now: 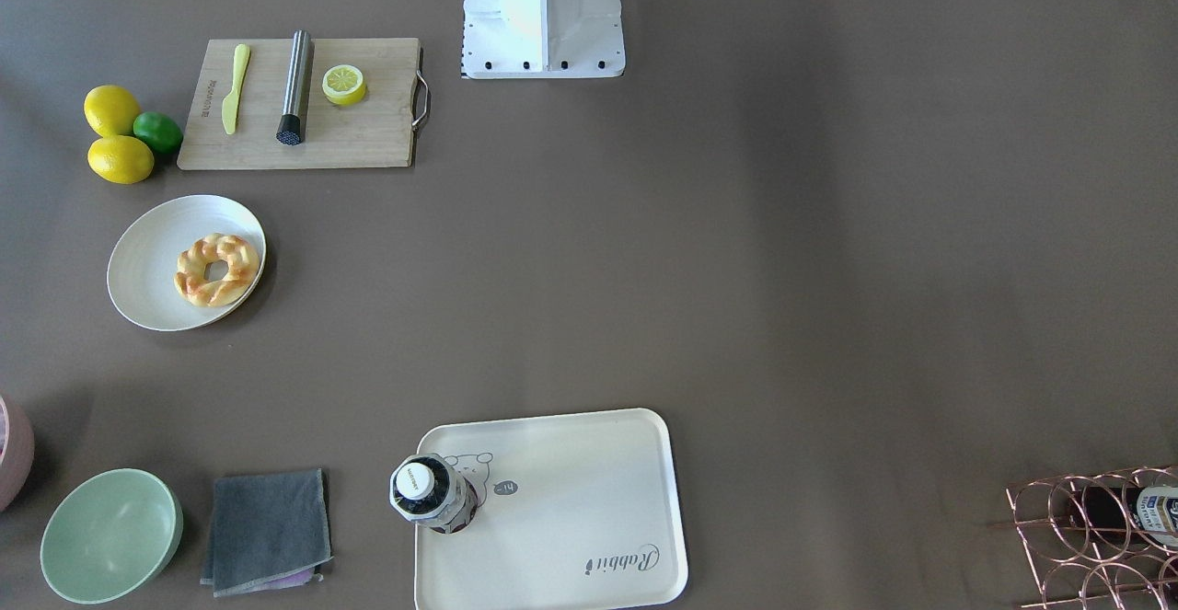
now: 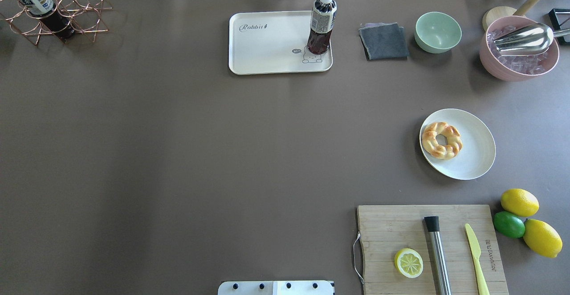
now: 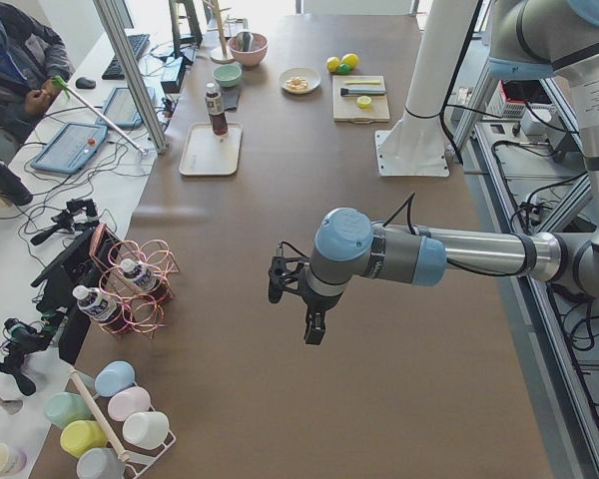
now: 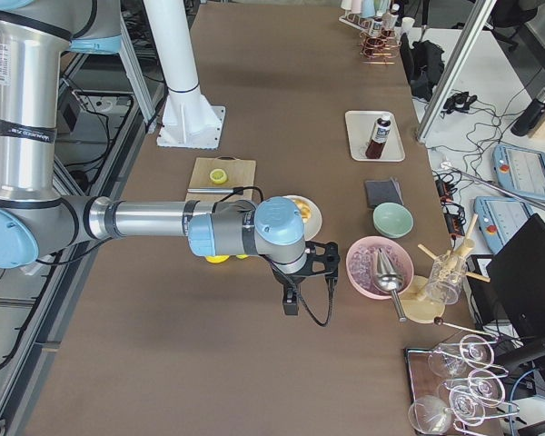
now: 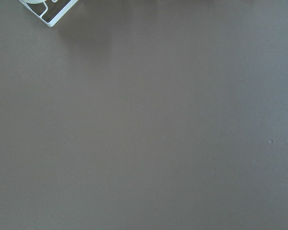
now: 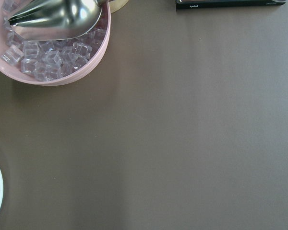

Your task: Place donut on tray

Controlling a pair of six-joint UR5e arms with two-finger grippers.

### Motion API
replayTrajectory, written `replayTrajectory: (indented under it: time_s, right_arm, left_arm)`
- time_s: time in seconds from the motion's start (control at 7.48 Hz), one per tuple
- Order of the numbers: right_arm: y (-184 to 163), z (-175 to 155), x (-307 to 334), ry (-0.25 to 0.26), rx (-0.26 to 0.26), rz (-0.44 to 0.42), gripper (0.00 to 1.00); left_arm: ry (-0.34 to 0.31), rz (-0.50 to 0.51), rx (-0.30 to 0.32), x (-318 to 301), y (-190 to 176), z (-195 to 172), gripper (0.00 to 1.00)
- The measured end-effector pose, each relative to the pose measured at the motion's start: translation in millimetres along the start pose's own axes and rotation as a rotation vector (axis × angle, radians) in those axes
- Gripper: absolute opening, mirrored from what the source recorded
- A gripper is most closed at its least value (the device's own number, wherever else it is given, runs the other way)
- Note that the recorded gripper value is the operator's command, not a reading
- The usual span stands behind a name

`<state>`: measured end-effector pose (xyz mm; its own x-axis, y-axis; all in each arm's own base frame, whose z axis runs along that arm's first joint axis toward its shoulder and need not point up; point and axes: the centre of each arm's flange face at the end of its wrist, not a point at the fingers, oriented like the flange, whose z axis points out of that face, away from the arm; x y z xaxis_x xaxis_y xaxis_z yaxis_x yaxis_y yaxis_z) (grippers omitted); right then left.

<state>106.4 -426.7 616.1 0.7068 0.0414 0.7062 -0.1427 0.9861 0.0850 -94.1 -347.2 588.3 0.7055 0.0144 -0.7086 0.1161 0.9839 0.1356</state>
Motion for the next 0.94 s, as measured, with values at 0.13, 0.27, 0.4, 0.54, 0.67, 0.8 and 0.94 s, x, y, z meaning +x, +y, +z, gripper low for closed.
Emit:
replayTrajectory:
  time_s: [0.13,0.27,0.4,0.54,0.67,0.8,0.94]
  right_arm:
    - [-0.2,2.7,-1.9,-0.001,-0.006,-0.004,1.0]
    - [-1.8,11.1,-11.8,-0.012,-0.025,-0.015,1.0]
    - [-7.3,23.6,-32.8,-0.03,-0.049,-0.019,1.0]
    - [-12.1,39.8,-57.1,-0.044,-0.06,-0.016,1.0]
    - [-13.7,59.6,-82.1,-0.054,-0.068,-0.009,1.0]
    - [-12.0,76.8,-102.0,-0.063,-0.079,-0.001,1.0]
    - [-9.1,92.4,-117.0,-0.071,-0.095,-0.005,1.0]
  left_arm:
    - [0.0,0.002,0.001,1.1,-0.3,-0.5,0.98]
    - [0.001,0.005,0.001,1.9,-0.5,-0.6,0.98]
    - [0.004,0.009,0.003,3.4,-0.9,-1.2,0.98]
    - [0.015,0.011,0.004,5.1,-1.1,-1.5,0.98]
    - [0.025,0.013,0.005,6.5,-1.5,-1.6,0.98]
    - [0.031,0.016,0.005,8.2,-2.5,-1.5,0.98]
    - [0.033,0.02,0.004,9.6,-3.3,-1.3,0.98]
